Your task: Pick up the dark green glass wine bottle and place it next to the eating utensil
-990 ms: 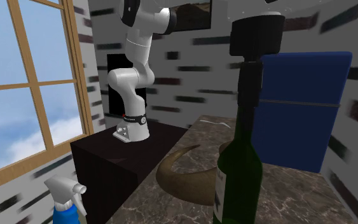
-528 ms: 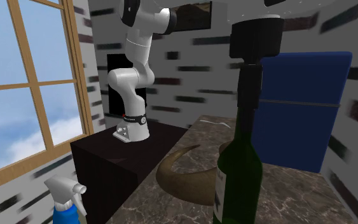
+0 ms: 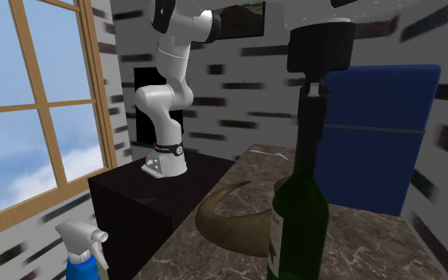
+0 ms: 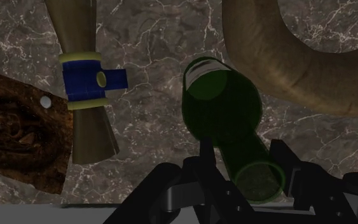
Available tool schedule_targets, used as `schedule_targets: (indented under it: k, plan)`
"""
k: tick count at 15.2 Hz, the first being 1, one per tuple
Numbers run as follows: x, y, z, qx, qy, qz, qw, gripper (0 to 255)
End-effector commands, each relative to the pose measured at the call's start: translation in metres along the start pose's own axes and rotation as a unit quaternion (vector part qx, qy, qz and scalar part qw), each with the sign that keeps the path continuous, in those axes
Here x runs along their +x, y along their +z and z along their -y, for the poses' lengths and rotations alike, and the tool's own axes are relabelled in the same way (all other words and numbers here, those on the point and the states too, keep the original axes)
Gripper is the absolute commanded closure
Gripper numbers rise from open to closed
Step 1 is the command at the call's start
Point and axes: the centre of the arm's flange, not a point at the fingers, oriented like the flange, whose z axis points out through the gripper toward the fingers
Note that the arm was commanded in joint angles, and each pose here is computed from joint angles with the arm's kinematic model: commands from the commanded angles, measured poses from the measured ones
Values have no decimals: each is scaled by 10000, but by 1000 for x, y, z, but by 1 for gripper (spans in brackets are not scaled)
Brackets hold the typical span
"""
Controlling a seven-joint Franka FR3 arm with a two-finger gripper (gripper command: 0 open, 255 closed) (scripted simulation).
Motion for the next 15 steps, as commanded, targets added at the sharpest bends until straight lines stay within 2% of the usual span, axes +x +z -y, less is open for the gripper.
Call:
schedule_targets:
  k: [1, 15]
  plan:
    - [0, 0, 0, 1, 1, 2, 10000, 255]
    - [2, -68, 3, 1, 1, 2, 10000, 255]
